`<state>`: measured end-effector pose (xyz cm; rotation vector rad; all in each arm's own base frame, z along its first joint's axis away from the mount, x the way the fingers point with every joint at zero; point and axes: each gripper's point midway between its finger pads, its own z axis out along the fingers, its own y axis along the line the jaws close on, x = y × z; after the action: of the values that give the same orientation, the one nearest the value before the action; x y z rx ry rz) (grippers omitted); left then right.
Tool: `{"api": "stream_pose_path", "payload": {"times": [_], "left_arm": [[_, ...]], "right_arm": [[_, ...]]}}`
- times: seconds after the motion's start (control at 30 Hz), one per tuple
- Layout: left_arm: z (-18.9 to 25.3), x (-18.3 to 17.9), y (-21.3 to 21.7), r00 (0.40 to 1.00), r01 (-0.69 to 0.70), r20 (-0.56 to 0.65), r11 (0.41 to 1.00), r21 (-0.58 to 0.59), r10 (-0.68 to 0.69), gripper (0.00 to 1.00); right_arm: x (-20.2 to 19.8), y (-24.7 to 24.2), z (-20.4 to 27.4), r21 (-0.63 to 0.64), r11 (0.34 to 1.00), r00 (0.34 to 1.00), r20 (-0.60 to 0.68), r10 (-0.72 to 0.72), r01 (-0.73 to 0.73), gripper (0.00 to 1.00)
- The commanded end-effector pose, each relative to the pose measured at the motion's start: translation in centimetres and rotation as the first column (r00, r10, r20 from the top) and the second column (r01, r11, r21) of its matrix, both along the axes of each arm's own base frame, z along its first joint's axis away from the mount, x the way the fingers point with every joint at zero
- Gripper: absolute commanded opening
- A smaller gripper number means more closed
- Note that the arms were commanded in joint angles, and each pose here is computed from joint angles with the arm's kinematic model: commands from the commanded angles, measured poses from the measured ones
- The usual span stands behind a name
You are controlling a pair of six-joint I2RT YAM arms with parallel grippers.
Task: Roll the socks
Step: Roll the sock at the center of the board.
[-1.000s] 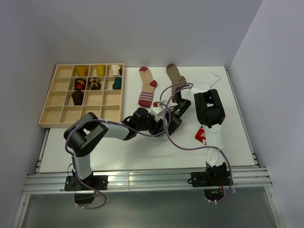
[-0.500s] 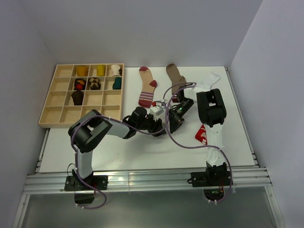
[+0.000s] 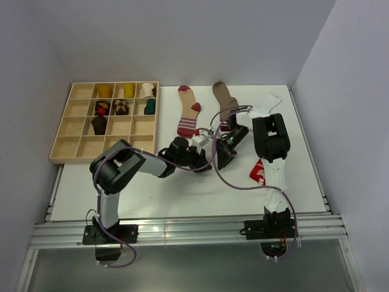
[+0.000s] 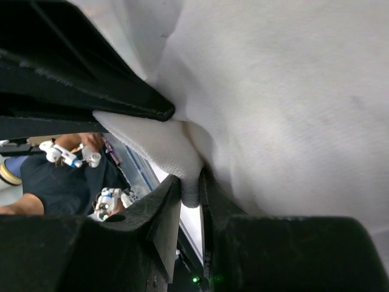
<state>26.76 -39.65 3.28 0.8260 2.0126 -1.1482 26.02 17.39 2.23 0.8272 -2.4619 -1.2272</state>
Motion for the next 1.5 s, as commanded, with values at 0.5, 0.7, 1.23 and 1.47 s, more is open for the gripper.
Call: {"api": "stream_pose_path", "payload": {"times": [0.5,0.7,1.23,1.47], "left_arm": [[0.5,-4.9,3.1,0.870,-0.160,-0.435,0.967,0.196,0.232,0.01],[0.9,-6.9,3.5,0.751,-0.148,-0.618,0.972,0.182,0.230,0.00],[-1.4,-7.4,3.8,0.511,-0.142,-0.824,0.969,0.201,0.245,0.00],[-1.6,-6.9,4.2,0.489,-0.136,-0.838,0.970,0.201,0.243,0.00]], "right_arm": [[5.2,-1.9,4.1,-0.079,0.993,0.834,0.552,-0.025,0.083,0.50],[4.9,-2.7,7.0,-0.048,0.997,0.647,0.763,0.003,0.052,0.53],[-4.0,1.8,5.8,-0.129,0.945,0.209,0.958,0.197,-0.300,0.54],[-6.0,3.3,4.5,-0.226,0.895,0.078,0.958,0.275,-0.386,0.54]]}}
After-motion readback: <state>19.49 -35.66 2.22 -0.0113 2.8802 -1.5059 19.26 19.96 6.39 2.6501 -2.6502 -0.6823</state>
